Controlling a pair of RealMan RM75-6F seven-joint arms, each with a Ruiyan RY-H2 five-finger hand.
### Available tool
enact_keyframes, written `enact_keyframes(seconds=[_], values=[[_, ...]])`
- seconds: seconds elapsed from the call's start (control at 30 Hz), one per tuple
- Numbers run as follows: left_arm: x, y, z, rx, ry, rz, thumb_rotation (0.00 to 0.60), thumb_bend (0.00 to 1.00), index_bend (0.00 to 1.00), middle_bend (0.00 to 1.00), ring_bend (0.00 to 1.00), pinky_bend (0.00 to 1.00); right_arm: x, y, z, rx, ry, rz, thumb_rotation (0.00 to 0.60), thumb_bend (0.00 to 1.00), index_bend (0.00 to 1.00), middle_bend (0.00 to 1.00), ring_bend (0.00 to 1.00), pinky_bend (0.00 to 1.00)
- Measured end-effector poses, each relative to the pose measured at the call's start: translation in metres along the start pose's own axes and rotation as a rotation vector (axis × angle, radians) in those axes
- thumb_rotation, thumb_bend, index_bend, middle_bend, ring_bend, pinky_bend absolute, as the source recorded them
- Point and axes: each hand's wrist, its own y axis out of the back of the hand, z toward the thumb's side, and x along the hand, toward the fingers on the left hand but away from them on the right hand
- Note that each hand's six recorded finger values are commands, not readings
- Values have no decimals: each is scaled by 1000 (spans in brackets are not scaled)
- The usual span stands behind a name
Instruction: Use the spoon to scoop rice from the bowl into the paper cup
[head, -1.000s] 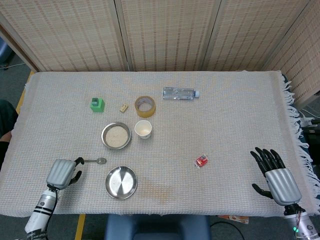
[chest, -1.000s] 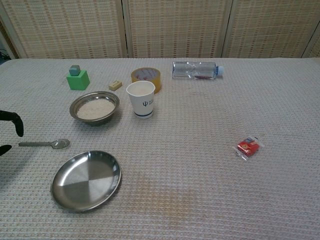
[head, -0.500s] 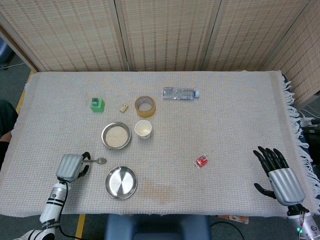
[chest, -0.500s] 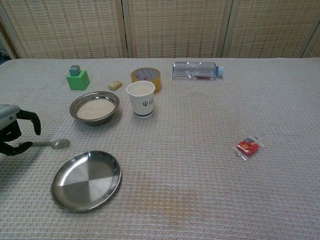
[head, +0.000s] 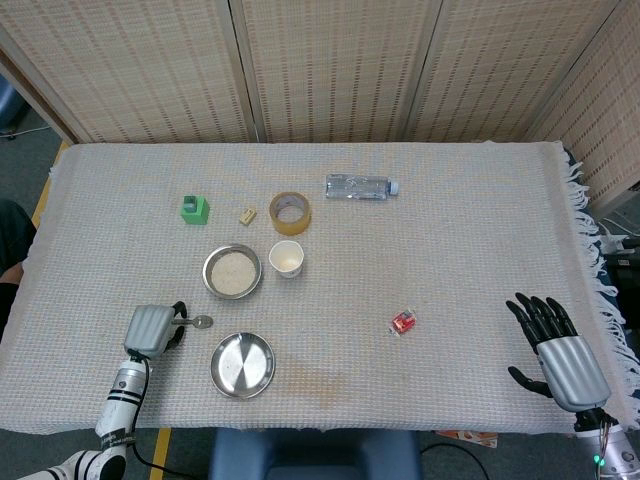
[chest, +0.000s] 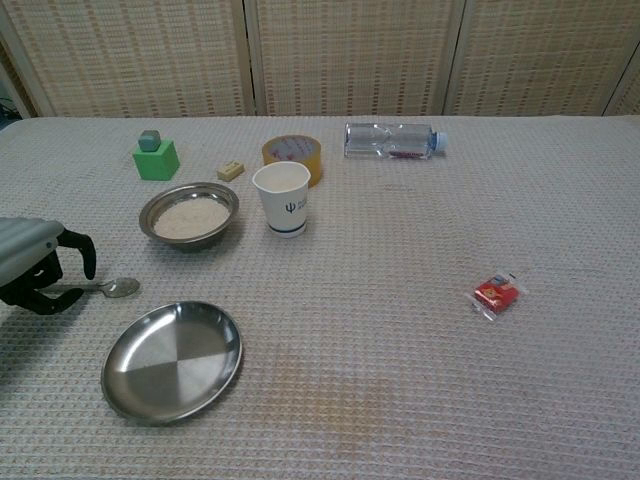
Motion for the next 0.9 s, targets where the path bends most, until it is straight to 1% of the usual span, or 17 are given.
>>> enact_keyframes(seconds=[0.27, 0.9], values=[[4, -5, 0, 45, 12, 4, 600, 393, 463, 1000, 1000, 1000, 0, 0, 0, 0, -3, 0, 600, 88, 0, 0, 0, 0], [8, -10, -10, 58, 50, -14, 600, 394, 524, 1000, 1000, 1000, -1, -2, -1, 3, -8, 10, 600, 88, 0, 0, 0, 0]])
